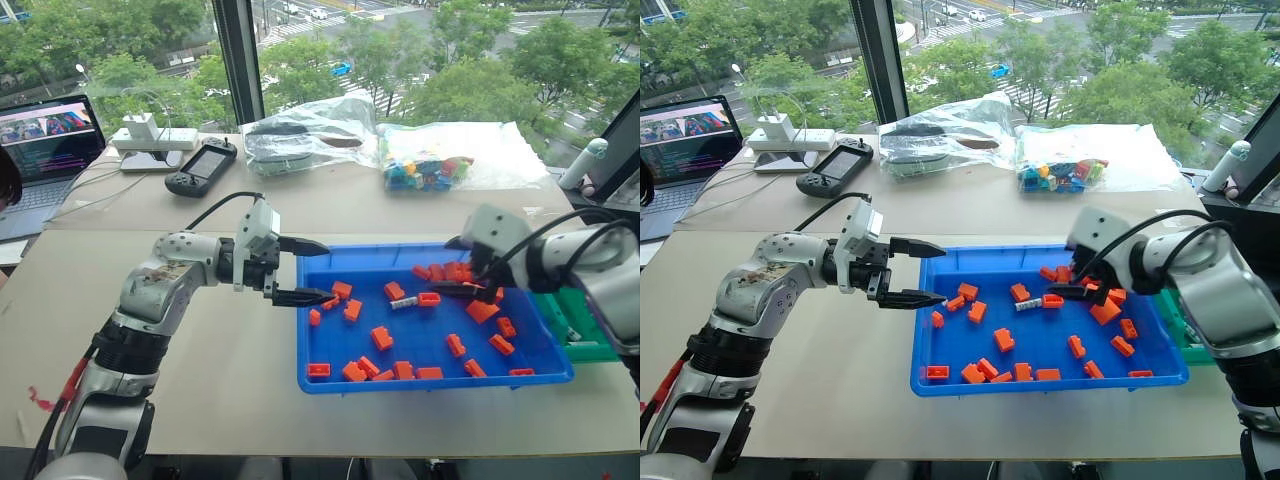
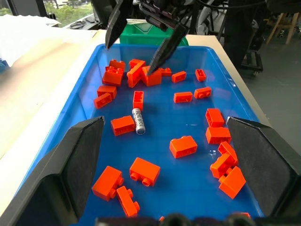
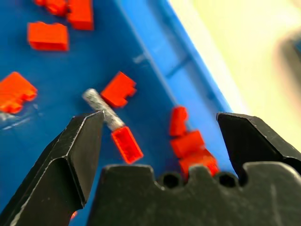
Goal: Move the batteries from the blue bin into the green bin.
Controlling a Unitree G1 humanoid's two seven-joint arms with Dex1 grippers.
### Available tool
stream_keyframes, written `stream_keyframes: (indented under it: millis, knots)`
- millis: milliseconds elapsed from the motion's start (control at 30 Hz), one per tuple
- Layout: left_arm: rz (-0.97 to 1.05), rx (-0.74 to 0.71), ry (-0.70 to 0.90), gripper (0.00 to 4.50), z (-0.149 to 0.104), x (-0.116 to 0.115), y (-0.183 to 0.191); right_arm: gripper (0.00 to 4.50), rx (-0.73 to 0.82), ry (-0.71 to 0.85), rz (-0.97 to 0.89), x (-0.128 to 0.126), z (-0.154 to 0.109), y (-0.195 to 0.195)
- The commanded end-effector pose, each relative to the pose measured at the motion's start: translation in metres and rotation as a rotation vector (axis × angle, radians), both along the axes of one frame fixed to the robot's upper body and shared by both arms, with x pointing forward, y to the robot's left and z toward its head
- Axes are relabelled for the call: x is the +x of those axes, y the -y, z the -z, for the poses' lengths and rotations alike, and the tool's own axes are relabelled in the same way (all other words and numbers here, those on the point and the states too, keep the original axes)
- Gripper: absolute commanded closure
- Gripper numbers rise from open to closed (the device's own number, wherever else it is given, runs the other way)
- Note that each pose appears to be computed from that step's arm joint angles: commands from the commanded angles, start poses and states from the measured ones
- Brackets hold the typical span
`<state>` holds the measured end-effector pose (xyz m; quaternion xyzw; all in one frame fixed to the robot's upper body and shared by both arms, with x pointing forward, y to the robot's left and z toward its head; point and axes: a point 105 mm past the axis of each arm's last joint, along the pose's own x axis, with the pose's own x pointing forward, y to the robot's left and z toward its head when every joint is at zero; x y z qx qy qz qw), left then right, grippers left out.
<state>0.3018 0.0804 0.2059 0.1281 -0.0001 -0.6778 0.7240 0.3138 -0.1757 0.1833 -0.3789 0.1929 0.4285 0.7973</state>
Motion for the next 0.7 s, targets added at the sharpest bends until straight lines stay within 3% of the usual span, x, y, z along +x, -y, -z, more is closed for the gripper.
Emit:
stream_keyframes:
  millis: [33, 133, 300, 700]
  knots:
    - [0.016, -0.006, 0.057, 0.00, -0.010, -0.001, 0.003, 0.04, -0.062, -0.026, -0.091, -0.006, 0.014, -0.012]
    - [0.008, -0.007, 0.059, 0.00, -0.010, -0.002, 0.002, 0.04, -0.060, -0.056, -0.115, -0.006, 0.020, -0.017]
    - [-0.006, -0.006, 0.056, 0.00, -0.009, -0.003, 0.000, 1.43, -0.078, -0.046, -0.124, 0.003, 0.024, -0.021]
    - [-0.019, 0.001, 0.056, 0.00, -0.010, -0.003, -0.003, 1.43, -0.129, -0.095, -0.091, 0.024, 0.047, -0.015]
